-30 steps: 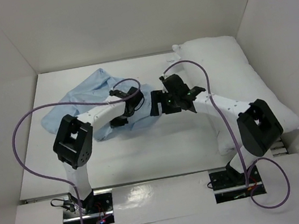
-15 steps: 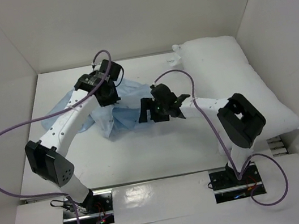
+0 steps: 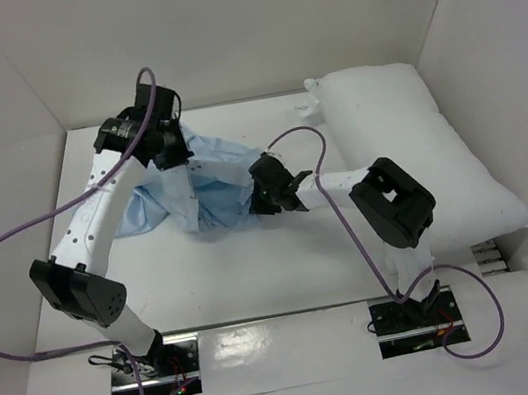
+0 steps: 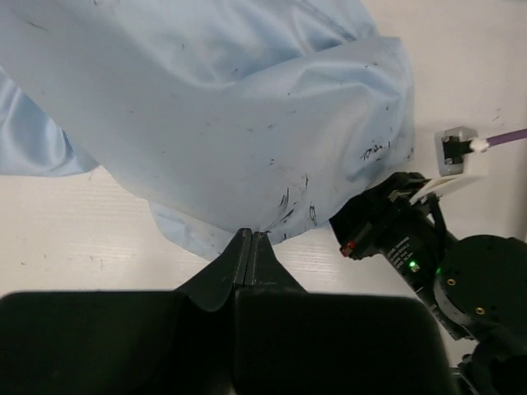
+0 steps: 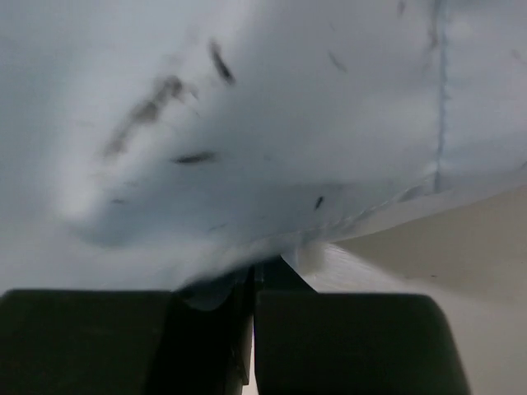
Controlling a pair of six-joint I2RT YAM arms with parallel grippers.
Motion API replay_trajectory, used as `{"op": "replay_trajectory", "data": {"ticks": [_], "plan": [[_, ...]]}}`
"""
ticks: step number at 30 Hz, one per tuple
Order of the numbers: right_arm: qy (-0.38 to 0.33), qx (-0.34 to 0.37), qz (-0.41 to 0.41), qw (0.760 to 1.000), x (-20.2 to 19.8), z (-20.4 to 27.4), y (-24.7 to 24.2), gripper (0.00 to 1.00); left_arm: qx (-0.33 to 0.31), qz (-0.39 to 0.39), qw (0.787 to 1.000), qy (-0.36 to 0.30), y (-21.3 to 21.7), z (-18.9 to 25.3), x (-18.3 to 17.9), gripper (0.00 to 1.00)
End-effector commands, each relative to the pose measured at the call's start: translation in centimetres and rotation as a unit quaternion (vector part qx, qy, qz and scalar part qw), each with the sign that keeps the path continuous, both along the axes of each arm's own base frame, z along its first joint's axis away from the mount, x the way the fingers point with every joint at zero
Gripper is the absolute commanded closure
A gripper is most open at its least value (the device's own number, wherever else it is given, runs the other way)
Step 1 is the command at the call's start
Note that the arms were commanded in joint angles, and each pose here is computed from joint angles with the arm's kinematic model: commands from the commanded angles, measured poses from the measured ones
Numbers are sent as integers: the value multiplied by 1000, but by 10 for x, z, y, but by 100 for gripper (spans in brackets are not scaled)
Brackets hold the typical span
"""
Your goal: Put the pillow into the pillowcase
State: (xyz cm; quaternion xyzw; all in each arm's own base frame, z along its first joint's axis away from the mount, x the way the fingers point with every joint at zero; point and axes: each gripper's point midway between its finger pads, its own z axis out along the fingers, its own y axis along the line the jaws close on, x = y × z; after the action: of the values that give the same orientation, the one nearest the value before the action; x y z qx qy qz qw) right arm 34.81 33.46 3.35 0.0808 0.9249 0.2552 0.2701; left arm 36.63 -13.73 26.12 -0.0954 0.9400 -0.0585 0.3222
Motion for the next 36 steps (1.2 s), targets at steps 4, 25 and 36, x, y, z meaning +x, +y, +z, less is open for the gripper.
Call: {"op": "replay_trajectory", "data": {"ticks": [4, 25, 36], "plan": [[-98, 3, -9, 995, 20, 76, -7, 100, -24, -8, 997, -75, 29, 68, 1, 100], [-26, -129, -18, 991, -95, 79, -120, 25, -31, -143, 987, 67, -26, -52, -59, 91], [-93, -115, -40, 988, -75, 129, -120, 20, 61, -214, 973, 56, -84, -131, -112, 7]]}}
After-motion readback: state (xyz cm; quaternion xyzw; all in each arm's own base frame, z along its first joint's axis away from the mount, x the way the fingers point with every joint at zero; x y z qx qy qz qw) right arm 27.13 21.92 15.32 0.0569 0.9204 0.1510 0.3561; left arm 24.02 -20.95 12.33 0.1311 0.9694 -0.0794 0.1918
